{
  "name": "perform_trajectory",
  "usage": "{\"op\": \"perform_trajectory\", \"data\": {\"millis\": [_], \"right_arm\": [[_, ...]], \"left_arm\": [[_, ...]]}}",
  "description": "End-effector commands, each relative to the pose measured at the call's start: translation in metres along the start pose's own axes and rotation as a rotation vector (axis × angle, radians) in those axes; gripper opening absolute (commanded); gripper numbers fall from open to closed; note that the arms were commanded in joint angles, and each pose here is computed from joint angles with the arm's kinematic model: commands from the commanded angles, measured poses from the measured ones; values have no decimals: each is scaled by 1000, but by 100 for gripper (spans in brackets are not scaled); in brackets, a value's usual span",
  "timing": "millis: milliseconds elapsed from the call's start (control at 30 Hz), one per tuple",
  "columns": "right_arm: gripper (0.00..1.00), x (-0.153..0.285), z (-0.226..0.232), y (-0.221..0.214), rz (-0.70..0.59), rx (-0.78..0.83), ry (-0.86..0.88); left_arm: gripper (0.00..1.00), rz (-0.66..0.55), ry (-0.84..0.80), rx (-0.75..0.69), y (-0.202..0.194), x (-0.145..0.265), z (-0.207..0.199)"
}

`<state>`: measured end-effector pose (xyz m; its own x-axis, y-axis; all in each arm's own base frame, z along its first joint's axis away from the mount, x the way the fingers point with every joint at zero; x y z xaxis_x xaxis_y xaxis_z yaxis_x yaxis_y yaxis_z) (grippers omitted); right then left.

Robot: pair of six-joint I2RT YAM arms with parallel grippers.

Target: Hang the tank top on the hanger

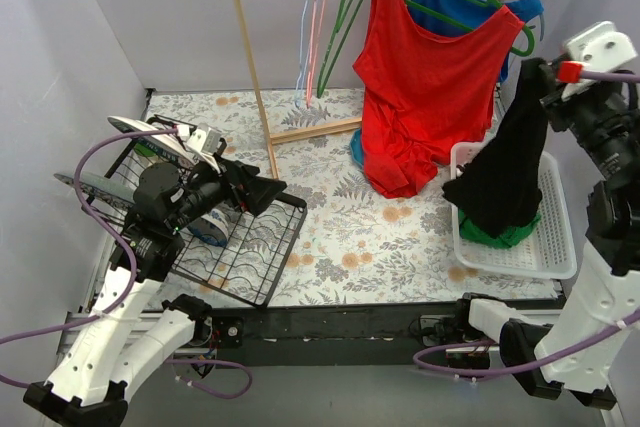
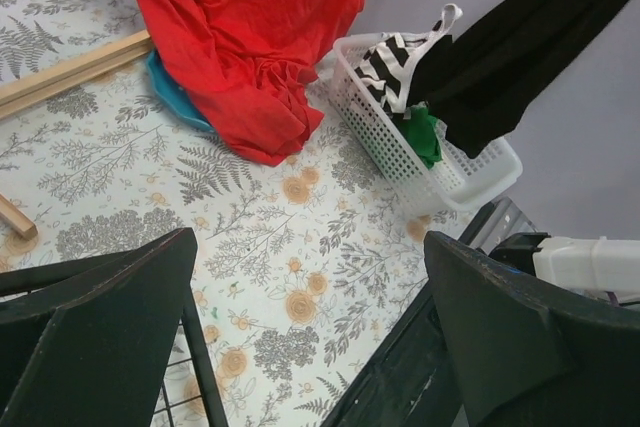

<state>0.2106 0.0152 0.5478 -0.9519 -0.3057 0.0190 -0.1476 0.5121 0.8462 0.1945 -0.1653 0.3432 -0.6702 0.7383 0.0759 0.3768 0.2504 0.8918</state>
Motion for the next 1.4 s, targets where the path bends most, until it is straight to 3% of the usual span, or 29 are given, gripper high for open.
{"op": "perform_trajectory", "data": {"millis": [0, 133, 233, 300, 600, 767, 867, 967, 1033, 1100, 1167, 1233, 1267, 1333, 1367], "right_arm": [[1, 19, -27, 79, -292, 33, -113], [1, 29, -29, 123, -497, -47, -99], [1, 27, -17, 145, -609, -185, 32], [1, 22, -9, 155, -646, -280, 143], [1, 32, -2, 203, -859, -430, 398], [1, -3, 11, 171, -742, -608, 536], [1, -24, 34, 146, -667, -622, 624], [1, -33, 93, 133, -613, -583, 812], [1, -50, 149, 102, -491, -659, 976], [1, -51, 189, 78, -444, -618, 1062], [1, -59, 233, 28, -287, -611, 1117], [1, -59, 274, -15, -230, -485, 1176], [11, -53, 289, -39, -144, -473, 1202], [34, -47, 308, -70, -128, -321, 1248], [60, -50, 310, -83, -85, -279, 1225]], "left_arm": [[98, -45, -12, -2, 16, 4, -8], [98, -39, -21, 0, 18, 0, -9], [98, -32, -43, -2, 18, -2, -11], [98, -32, -61, -8, 18, -2, -13], [98, -23, -99, -24, 13, 0, -18], [98, -40, -102, -35, 16, 4, -20], [98, -34, -106, -32, 15, 3, -21], [98, -28, -107, -20, 15, 2, -20], [98, -29, -111, -16, 16, 1, -21], [98, -32, -105, -14, 16, 1, -20], [98, -32, -99, -8, 15, 1, -19], [98, -40, -89, -7, 16, 4, -19], [98, -35, -83, -4, 14, 5, -19], [98, -39, -75, -3, 13, 8, -18], [98, -33, -74, -1, 11, 9, -18]]}}
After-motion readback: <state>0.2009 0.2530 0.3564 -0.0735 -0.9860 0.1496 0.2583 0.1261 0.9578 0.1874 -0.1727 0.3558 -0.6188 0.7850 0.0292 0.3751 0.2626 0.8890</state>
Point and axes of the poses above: each gripper's point midway between its finger pads, its own x axis back along the fingers, its own z axis along the line the jaws close on, y = z × x, the point moved 3 cm from there along x, back along the fingers
